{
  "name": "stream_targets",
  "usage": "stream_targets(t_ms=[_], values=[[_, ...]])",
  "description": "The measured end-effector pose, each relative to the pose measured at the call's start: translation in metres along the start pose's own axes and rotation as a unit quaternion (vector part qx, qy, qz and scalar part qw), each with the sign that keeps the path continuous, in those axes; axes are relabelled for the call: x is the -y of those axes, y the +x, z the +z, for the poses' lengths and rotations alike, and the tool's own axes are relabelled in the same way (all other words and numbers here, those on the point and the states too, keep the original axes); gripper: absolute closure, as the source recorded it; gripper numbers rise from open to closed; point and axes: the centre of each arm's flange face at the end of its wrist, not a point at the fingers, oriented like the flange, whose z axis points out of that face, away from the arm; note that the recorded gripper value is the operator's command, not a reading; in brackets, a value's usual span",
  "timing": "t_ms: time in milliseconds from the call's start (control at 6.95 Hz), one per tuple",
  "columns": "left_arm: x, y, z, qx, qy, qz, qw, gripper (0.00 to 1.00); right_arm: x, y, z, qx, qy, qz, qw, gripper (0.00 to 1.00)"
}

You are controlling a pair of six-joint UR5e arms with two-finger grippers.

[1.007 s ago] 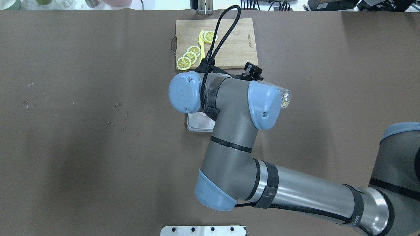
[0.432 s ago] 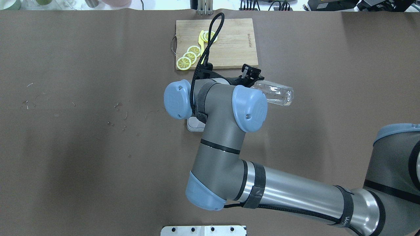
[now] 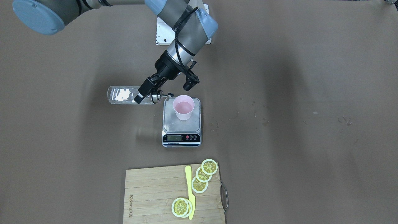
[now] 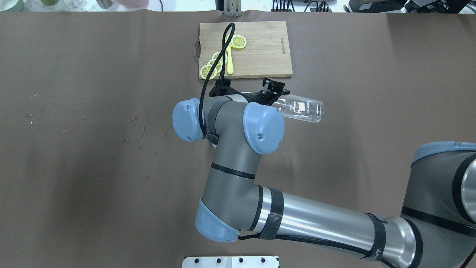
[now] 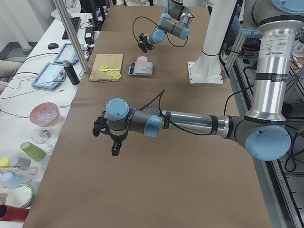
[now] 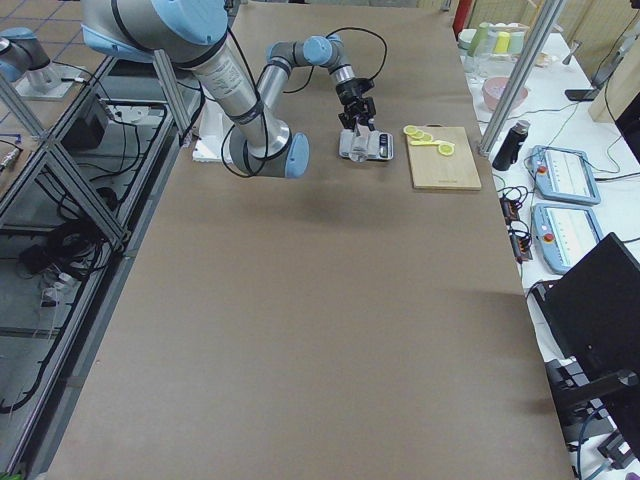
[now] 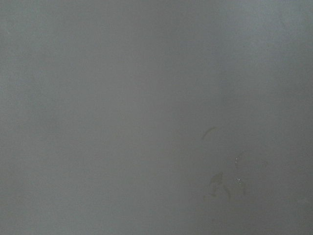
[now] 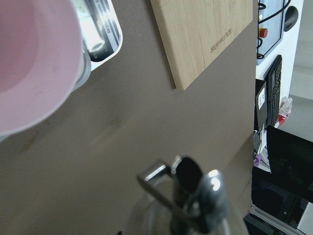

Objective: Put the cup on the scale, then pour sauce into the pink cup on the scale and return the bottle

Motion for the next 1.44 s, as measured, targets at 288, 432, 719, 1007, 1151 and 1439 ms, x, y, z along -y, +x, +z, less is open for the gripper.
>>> stream_targets(t_ms=[288,432,719,1007,1151,1439], values=[[-0.001,-0.001,0.002,-0.003,-0.003,-0.002,1.0000,0.03,0.014,-0.005,-0.004,-0.017,-0.007,-0.010,0.9998,1.00],[-0.001,-0.002,0.004,-0.005,-0.004,-0.003,1.0000,0.03,0.016,-0.004,-0.005,-0.023,-0.011,-0.014,0.9996,1.00],[-0.001,-0.003,0.004,-0.006,-0.005,-0.004,1.0000,0.03,0.016,-0.001,-0.008,-0.032,-0.016,-0.035,0.9988,1.00],[-0.001,-0.003,0.004,-0.007,-0.005,-0.005,1.0000,0.03,0.017,0.002,-0.008,-0.043,-0.015,-0.058,0.9973,1.00],[-0.001,-0.003,0.004,-0.007,-0.005,-0.005,1.0000,0.03,0.018,0.003,-0.007,-0.055,-0.013,-0.066,0.9963,1.00],[-0.001,-0.003,0.004,-0.007,-0.005,-0.008,0.9999,0.03,0.019,0.005,-0.002,-0.079,-0.009,-0.079,0.9937,1.00]])
